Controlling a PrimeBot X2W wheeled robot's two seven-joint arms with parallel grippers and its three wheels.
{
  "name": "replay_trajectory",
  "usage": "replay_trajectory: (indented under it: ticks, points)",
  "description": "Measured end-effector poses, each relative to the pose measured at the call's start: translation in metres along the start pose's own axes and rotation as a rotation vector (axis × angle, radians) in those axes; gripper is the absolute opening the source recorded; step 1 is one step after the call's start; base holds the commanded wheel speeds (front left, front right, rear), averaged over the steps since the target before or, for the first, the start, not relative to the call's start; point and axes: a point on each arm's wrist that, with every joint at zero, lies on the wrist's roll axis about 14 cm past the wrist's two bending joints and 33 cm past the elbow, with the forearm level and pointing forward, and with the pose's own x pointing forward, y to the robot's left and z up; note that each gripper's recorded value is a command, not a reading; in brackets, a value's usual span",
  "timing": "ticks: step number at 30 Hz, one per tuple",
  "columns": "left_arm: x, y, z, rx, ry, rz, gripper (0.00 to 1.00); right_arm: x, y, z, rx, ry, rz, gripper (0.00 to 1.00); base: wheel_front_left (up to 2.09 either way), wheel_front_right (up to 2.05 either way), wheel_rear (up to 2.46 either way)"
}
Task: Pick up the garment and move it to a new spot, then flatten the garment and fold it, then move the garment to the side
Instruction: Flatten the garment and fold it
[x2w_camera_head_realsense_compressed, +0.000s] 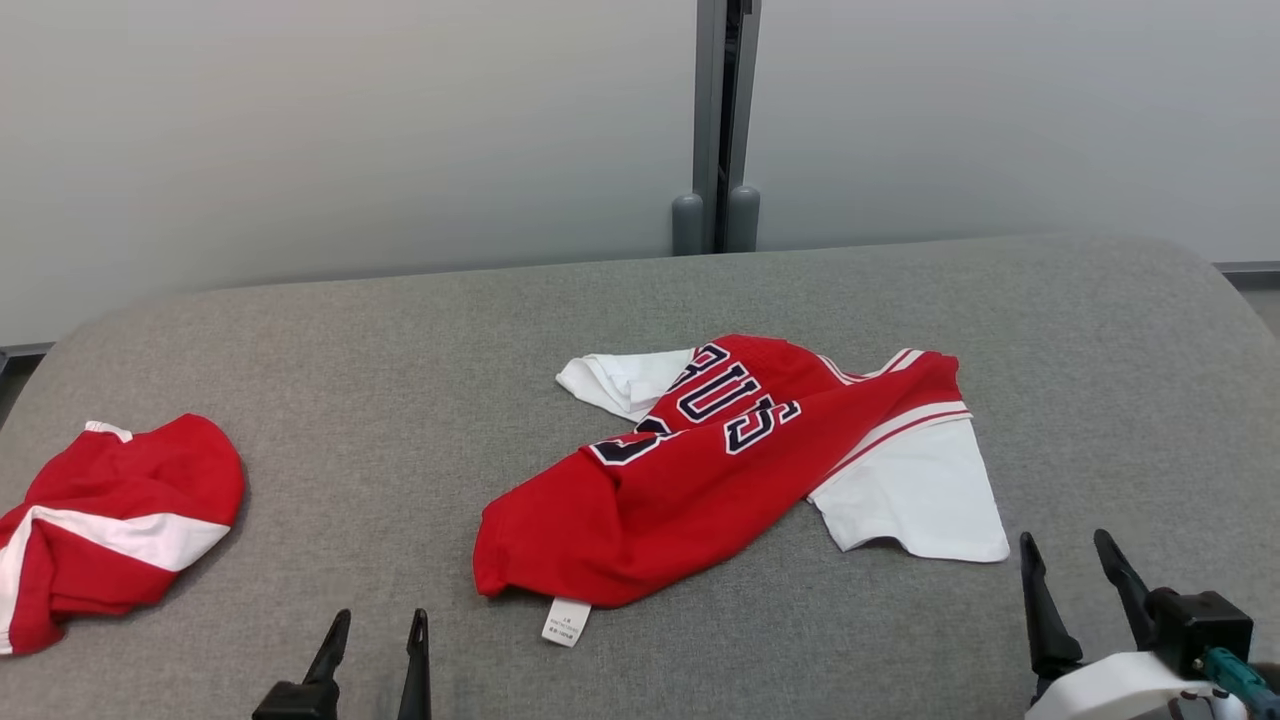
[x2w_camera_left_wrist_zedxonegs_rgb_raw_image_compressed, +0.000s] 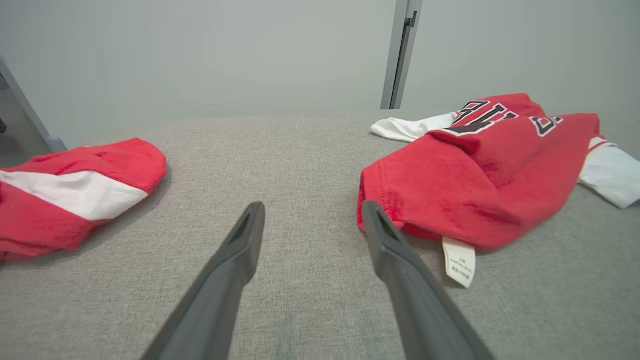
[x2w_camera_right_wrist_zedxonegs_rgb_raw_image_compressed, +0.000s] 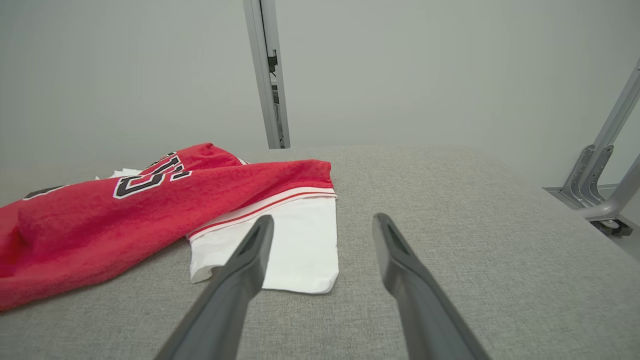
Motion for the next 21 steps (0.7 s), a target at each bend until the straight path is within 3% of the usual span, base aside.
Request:
replay_trajectory:
  ticks: [9, 21]
  points:
    - [-0.011, -0.003, -0.010, -0.002, 0.028, -0.013, 1.00, -0.005, 0.000, -0.006, 0.016, 0.017, -0.003, 1.00, 0.00, 0.00, 0.00]
    - [0.027, -0.046, -0.022, -0.087, 0.093, -0.175, 1.00, 0.026, 0.014, -0.023, 0.015, 0.074, 0.039, 1.00, 0.00, 0.00, 0.00]
